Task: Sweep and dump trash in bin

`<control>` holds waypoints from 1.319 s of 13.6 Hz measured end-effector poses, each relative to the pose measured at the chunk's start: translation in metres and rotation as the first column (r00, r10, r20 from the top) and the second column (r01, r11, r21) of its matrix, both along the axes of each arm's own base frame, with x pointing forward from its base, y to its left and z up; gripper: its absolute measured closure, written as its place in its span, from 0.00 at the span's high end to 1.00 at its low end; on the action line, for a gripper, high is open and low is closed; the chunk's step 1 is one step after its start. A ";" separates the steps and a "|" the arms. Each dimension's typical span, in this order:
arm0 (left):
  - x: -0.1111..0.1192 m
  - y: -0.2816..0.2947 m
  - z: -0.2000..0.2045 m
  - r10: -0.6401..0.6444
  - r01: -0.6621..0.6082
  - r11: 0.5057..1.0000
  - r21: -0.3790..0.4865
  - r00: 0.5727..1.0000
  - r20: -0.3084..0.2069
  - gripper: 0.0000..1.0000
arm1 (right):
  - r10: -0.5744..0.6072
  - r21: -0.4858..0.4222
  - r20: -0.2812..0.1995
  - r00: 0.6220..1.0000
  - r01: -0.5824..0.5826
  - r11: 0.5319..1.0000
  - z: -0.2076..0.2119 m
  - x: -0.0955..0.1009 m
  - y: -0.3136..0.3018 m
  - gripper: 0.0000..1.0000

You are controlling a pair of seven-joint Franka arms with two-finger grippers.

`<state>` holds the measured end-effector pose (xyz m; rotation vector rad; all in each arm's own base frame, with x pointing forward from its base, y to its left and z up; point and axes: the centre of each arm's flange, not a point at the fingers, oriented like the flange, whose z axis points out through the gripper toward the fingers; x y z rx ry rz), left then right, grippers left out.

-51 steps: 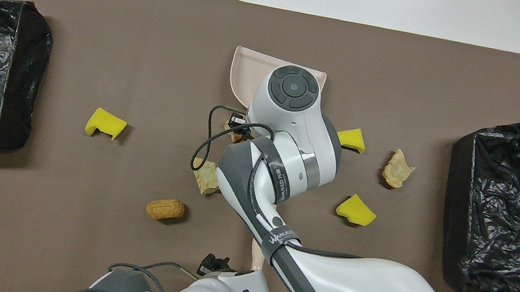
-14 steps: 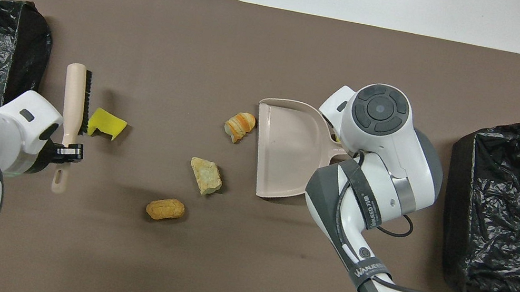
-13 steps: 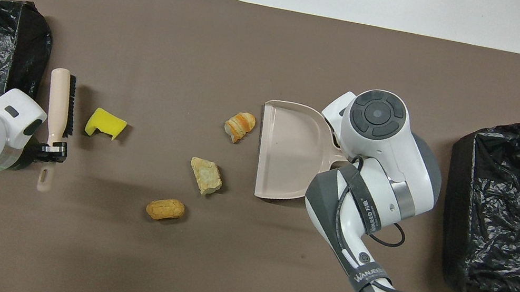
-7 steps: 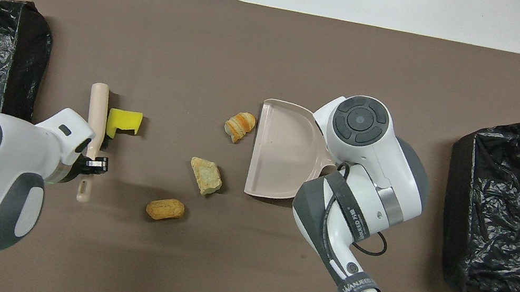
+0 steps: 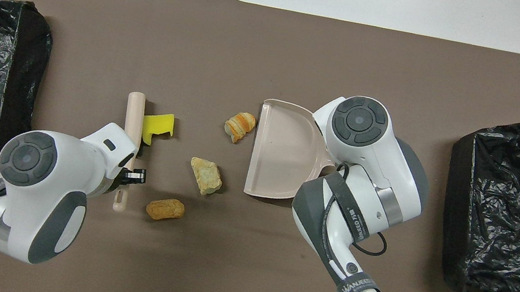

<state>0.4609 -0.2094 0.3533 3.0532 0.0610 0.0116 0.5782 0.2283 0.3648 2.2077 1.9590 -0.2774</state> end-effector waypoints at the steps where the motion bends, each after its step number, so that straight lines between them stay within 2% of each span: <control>1: 0.006 -0.013 -0.002 -0.005 0.005 1.000 -0.016 1.000 -0.003 0.26 | -0.001 0.000 0.000 1.000 0.001 1.000 0.000 0.000 0.000 0.31; 5: 0.013 -0.057 -0.011 -0.025 0.025 0.997 -0.073 1.000 -0.008 0.26 | -0.007 0.000 0.001 1.000 0.007 1.000 0.000 0.000 0.000 0.31; 9: -0.010 -0.115 -0.011 -0.117 0.118 0.987 -0.112 0.993 0.014 0.26 | -0.018 -0.002 0.001 1.000 0.018 1.000 -0.001 -0.001 0.000 0.31; 14: -0.057 -0.190 -0.008 -0.231 0.233 0.961 -0.149 0.972 0.034 0.26 | -0.020 -0.003 -0.001 1.000 0.020 1.000 -0.002 -0.002 0.000 0.31; 16: -0.062 -0.199 -0.002 -0.223 0.226 0.962 -0.154 0.974 0.032 0.26 | -0.021 -0.003 0.000 1.000 0.021 1.000 -0.002 -0.002 0.000 0.31; 18: -0.056 -0.192 0.005 -0.201 0.201 0.969 -0.142 0.979 0.010 0.26 | -0.022 -0.003 0.000 1.000 0.022 1.000 -0.001 -0.002 0.000 0.31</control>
